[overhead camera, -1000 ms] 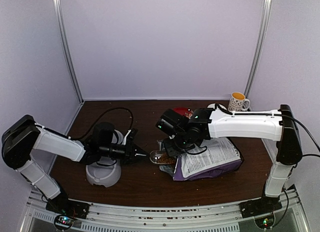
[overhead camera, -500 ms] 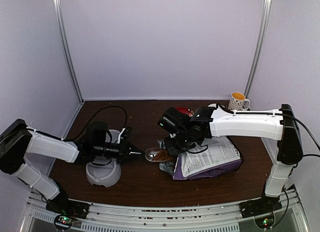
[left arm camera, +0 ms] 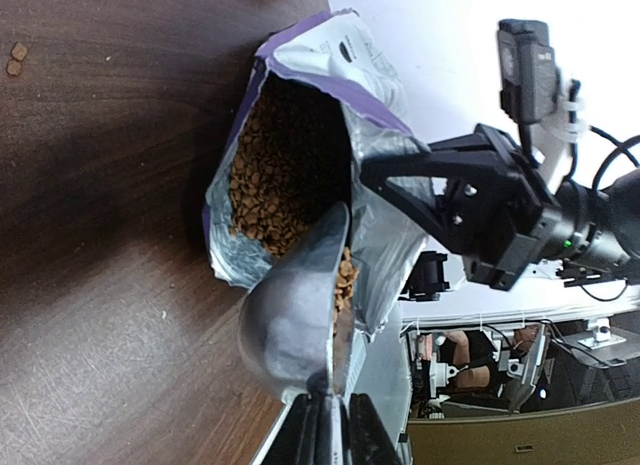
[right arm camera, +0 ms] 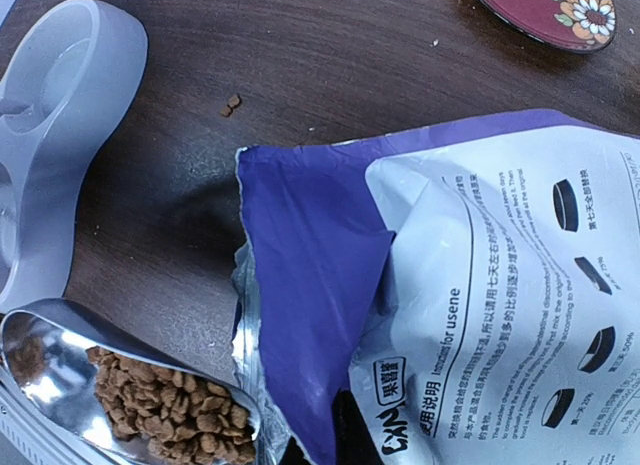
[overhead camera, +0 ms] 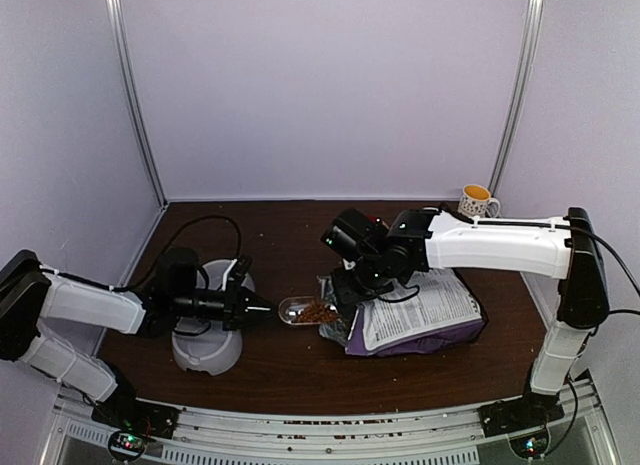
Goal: Serve the pet food
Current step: Collect the pet food from the pet food bag, then place the pet food in the pet food bowl.
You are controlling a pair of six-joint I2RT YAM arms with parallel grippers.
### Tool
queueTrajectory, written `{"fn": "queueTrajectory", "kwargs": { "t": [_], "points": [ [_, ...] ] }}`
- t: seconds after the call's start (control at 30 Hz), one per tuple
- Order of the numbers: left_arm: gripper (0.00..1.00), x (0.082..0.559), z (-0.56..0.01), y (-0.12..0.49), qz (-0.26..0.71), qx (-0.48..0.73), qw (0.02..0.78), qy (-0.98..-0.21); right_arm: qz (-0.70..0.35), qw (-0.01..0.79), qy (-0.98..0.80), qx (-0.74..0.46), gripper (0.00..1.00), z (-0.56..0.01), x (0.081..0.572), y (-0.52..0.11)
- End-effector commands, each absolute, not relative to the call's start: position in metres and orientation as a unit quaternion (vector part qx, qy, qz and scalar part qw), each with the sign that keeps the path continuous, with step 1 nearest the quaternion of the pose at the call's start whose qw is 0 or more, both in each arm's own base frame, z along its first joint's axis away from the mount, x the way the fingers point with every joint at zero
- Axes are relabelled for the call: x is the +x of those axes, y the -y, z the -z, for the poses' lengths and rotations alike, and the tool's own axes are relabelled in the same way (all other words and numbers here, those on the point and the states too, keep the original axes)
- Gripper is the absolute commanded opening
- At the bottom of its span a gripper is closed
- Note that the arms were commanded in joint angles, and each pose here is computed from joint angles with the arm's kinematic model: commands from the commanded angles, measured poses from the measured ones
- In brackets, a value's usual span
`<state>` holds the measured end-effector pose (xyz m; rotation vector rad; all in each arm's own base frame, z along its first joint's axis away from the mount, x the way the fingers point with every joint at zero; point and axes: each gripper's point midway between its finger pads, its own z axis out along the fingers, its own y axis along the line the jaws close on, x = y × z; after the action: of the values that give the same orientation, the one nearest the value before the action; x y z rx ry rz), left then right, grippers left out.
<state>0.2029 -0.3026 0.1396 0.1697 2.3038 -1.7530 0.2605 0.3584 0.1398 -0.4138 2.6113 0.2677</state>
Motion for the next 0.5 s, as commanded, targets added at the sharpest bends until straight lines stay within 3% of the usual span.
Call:
{"fn": "queueTrajectory", "kwargs": {
  "t": [0.0, 0.47],
  "points": [
    [0.00, 0.200, -0.171, 0.297, 0.631, 0.084, 0.154, -0.755, -0.104, 0.252, -0.953, -0.133, 0.00, -0.153, 0.266, -0.349],
    [0.00, 0.201, -0.191, 0.271, 0.642, 0.073, 0.189, -0.739, -0.104, 0.248, -0.954, -0.133, 0.00, -0.150, 0.267, -0.349]
  ]
}}
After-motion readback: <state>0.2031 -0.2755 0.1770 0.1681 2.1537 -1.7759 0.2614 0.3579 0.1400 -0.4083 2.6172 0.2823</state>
